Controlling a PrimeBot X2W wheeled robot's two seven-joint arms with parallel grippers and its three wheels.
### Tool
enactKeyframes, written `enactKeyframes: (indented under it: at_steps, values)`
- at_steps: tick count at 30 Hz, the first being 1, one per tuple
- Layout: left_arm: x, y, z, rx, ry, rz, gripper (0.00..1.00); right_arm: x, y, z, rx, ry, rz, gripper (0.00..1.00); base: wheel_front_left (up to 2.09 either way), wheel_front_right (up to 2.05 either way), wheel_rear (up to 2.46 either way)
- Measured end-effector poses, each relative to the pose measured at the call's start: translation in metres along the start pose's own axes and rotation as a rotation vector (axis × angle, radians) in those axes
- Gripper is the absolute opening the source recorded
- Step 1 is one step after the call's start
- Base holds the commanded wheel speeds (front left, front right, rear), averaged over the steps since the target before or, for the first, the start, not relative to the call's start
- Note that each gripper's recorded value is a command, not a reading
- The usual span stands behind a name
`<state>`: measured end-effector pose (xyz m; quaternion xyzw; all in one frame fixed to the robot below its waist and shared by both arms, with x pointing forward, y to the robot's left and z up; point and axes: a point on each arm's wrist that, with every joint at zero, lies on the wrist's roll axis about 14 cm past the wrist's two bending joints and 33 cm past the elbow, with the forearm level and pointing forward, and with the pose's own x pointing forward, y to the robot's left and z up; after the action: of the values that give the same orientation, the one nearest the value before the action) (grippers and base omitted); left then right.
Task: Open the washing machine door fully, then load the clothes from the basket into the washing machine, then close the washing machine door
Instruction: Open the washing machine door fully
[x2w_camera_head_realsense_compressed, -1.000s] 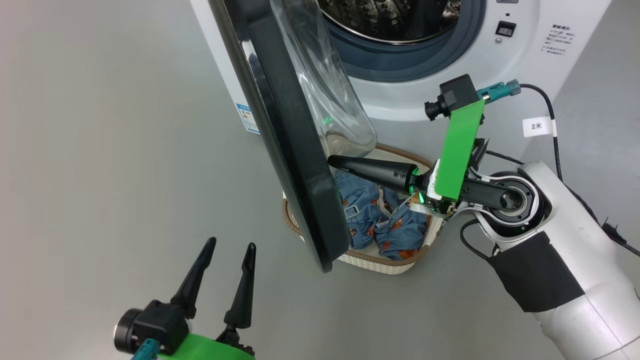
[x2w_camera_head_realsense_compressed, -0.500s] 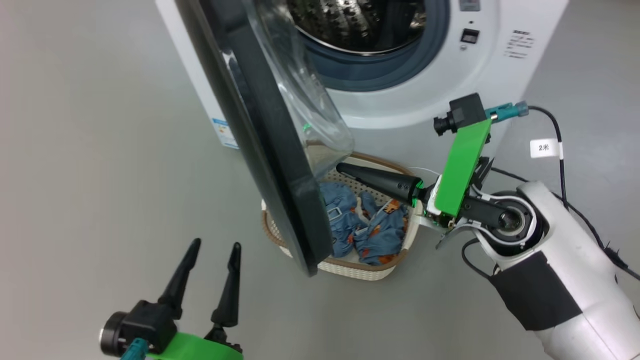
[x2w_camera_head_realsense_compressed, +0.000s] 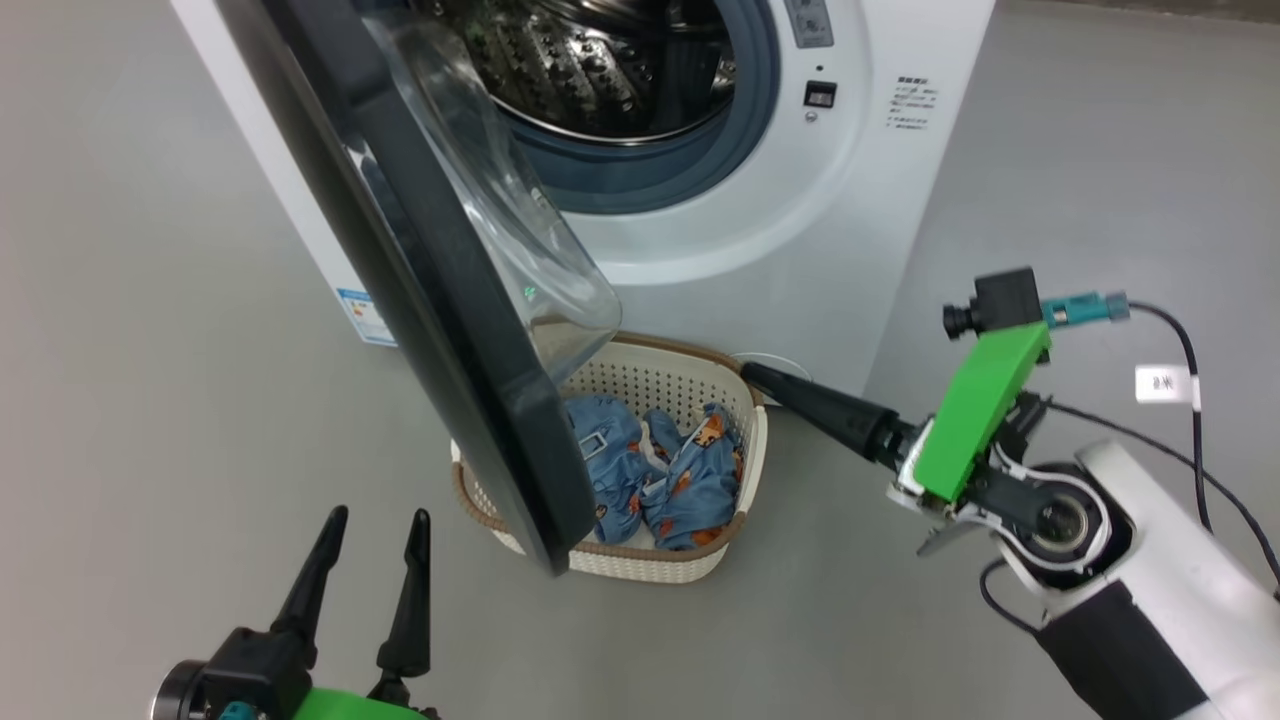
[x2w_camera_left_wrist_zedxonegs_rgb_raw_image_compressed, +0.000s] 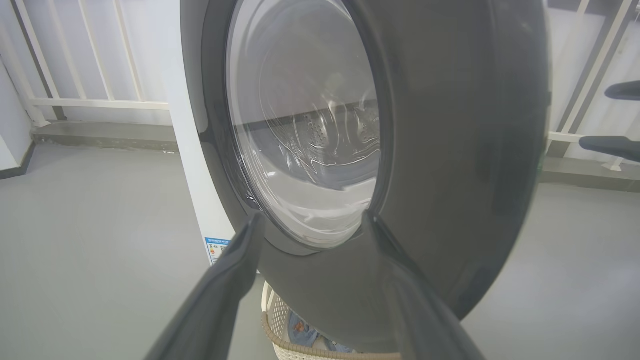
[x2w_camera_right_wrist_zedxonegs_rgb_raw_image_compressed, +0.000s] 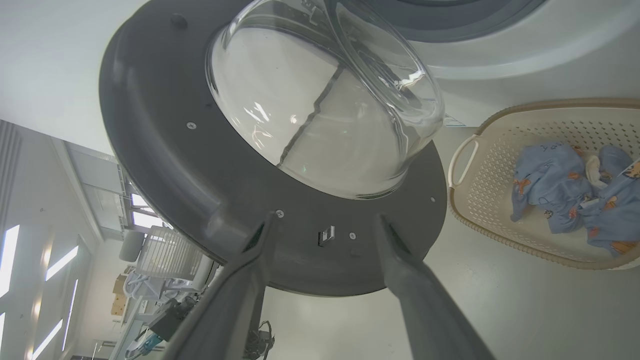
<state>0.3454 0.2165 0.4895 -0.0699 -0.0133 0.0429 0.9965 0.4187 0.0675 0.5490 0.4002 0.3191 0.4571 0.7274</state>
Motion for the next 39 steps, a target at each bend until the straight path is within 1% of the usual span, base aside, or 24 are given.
enactKeyframes:
  at_steps: [8, 11, 17, 21, 28, 33, 37, 39]
  values:
    - [-0.005, -0.002, 0.0, -0.005, -0.005, -0.009, 1.0, -0.033, -0.026, -0.001, -0.026, -0.126, -0.111, 1.0, 0.0, 0.0, 0.0]
    - [-0.008, -0.002, 0.0, -0.006, -0.005, -0.01, 1.0, -0.046, -0.038, -0.001, -0.068, -0.178, -0.166, 1.0, 0.0, 0.0, 0.0]
    - [-0.007, -0.006, 0.004, -0.01, -0.019, -0.025, 1.0, -0.076, -0.068, -0.005, -0.091, -0.287, -0.28, 1.0, 0.0, 0.0, 0.0]
    - [-0.009, -0.007, 0.001, -0.012, -0.012, -0.028, 1.0, -0.094, -0.083, 0.002, -0.131, -0.366, -0.344, 1.0, 0.0, 0.0, 0.0]
    - [-0.008, -0.009, 0.004, -0.013, -0.02, -0.036, 1.0, -0.114, -0.097, 0.004, -0.252, -0.459, -0.417, 1.0, 0.0, 0.0, 0.0]
    - [-0.009, -0.01, 0.006, -0.014, -0.026, -0.039, 1.0, -0.121, -0.105, -0.002, -0.354, -0.44, -0.461, 1.0, 0.0, 0.0, 0.0]
    - [-0.013, -0.009, 0.003, -0.015, -0.018, -0.036, 1.0, -0.131, -0.102, 0.015, -0.449, -0.482, -0.486, 1.0, 0.0, 0.0, 0.0]
    - [-0.014, -0.009, 0.002, -0.015, -0.015, -0.036, 1.0, -0.136, -0.103, 0.017, -0.476, -0.501, -0.5, 1.0, 0.0, 0.0, 0.0]
